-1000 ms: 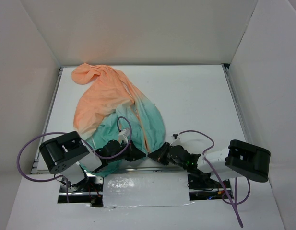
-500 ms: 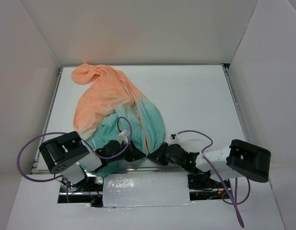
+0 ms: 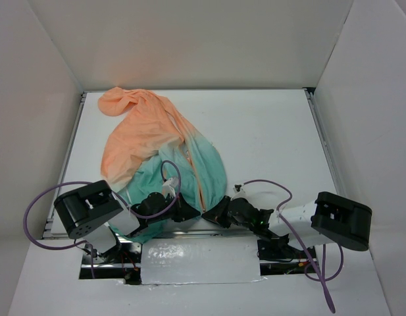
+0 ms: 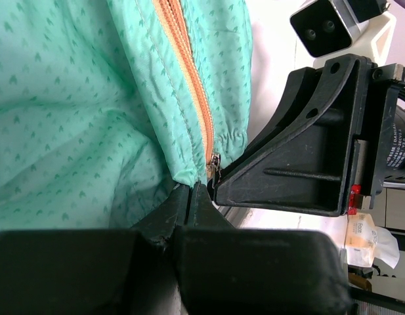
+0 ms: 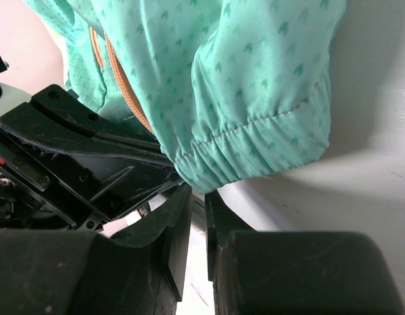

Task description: Zip up the jacket

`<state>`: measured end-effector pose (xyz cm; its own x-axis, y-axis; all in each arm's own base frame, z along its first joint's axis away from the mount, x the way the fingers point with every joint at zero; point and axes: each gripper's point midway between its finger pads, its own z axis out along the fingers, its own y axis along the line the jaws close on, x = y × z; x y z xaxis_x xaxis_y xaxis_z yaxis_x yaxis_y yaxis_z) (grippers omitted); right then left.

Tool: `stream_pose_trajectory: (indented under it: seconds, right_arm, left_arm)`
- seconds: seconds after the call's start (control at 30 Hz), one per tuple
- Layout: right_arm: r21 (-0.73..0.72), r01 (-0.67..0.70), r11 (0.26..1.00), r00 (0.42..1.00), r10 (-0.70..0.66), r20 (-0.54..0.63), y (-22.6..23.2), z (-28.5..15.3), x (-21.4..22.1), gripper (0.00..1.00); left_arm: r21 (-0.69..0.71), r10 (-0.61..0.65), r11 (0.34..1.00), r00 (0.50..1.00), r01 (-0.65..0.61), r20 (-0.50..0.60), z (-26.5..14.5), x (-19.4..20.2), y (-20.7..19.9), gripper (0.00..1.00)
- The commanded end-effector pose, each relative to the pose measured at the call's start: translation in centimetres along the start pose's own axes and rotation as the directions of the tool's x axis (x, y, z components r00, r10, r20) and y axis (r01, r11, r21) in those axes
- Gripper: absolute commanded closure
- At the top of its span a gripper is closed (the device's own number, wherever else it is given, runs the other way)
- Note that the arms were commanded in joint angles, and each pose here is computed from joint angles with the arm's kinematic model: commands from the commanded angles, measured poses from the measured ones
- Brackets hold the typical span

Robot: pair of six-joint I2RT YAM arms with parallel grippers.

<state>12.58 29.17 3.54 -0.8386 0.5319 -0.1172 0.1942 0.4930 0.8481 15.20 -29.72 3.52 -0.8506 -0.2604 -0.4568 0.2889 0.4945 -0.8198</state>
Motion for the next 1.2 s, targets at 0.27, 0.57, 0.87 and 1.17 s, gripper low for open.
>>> stream_pose_trajectory:
  seconds: [0.27,0.57,0.87,1.17]
  right_arm:
    - [-0.048,-0.011,0.999,0.999,0.013,0.036,1.5,-0.3,-0.6,0.8]
    - [-0.042,0.0,0.999,0.998,0.002,0.067,1.5,-0.5,-1.2,0.88]
    - [-0.033,-0.01,0.999,0.999,0.011,0.043,0.7,0.2,-0.7,0.9]
    - [-0.016,-0.032,0.999,0.999,0.033,0.022,1.3,0.3,-0.3,1.0]
  left_arm:
    - [0.073,0.036,0.997,0.999,-0.038,0.024,0.0,-0.5,-1.6,1.0]
    - [0.088,0.029,0.996,0.999,-0.03,0.017,0.1,-0.4,-1.8,1.0]
    - [0.084,0.028,0.996,0.999,-0.03,0.018,0.0,-0.4,-1.7,1.0]
    - [0.09,0.043,0.995,0.999,-0.045,0.023,-0.1,-0.4,-1.8,1.0]
